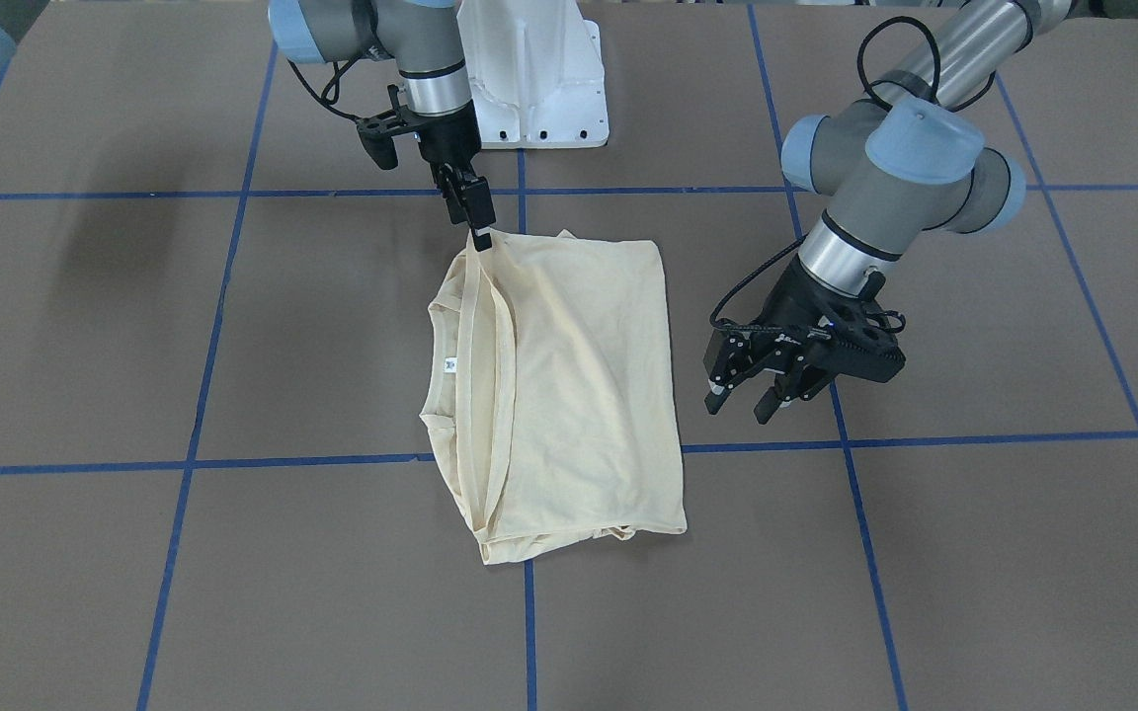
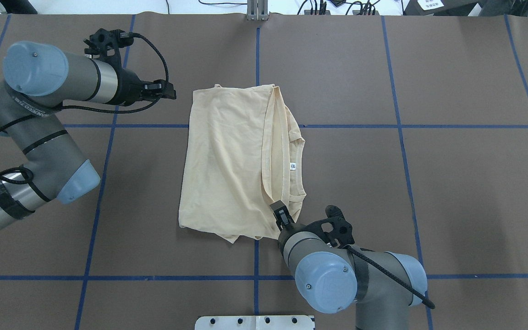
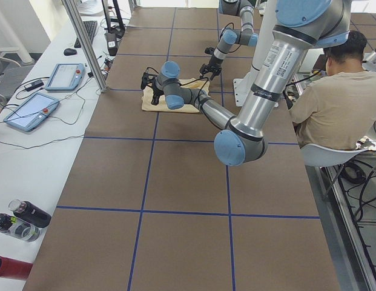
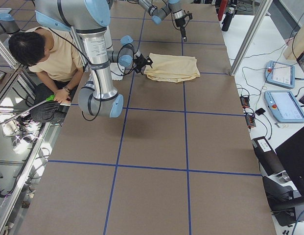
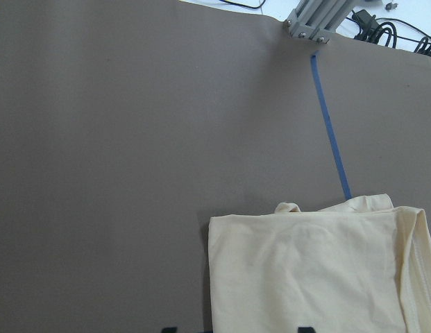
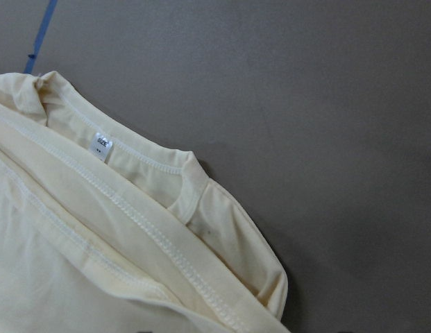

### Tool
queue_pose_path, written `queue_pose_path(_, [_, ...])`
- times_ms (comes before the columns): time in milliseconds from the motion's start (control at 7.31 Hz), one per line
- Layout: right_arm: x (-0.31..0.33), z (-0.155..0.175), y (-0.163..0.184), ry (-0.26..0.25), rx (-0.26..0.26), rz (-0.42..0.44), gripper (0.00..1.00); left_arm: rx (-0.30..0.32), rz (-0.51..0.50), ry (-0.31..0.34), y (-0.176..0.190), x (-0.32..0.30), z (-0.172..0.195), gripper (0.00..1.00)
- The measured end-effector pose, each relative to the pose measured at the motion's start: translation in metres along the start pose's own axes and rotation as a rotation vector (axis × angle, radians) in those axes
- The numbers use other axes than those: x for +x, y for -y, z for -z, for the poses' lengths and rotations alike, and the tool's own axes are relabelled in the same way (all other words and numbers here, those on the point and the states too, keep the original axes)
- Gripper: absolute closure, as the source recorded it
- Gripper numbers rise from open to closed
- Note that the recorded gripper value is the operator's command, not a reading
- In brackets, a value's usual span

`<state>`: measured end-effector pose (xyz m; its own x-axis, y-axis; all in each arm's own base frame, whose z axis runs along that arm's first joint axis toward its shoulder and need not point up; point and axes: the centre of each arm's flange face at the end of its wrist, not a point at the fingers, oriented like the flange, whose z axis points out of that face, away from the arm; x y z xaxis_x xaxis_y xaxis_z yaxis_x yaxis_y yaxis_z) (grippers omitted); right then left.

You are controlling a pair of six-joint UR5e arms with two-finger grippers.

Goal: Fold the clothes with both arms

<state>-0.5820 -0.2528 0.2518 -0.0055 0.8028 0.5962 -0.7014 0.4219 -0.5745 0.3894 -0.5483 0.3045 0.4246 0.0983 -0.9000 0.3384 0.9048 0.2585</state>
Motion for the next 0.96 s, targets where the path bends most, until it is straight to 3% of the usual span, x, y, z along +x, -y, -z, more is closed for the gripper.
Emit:
queue_pose_path(684, [0.003,-0.013,-0.004,-0.011,0.013,0.018,0.21,-0.001,0.002,0.001,0.000,0.000,0.000,0.35])
queue_pose_path(958, [0.003,-0.013,-0.005,-0.011,0.013,0.018,0.34,-0.001,0.002,0.000,0.000,0.000,0.000,0.35])
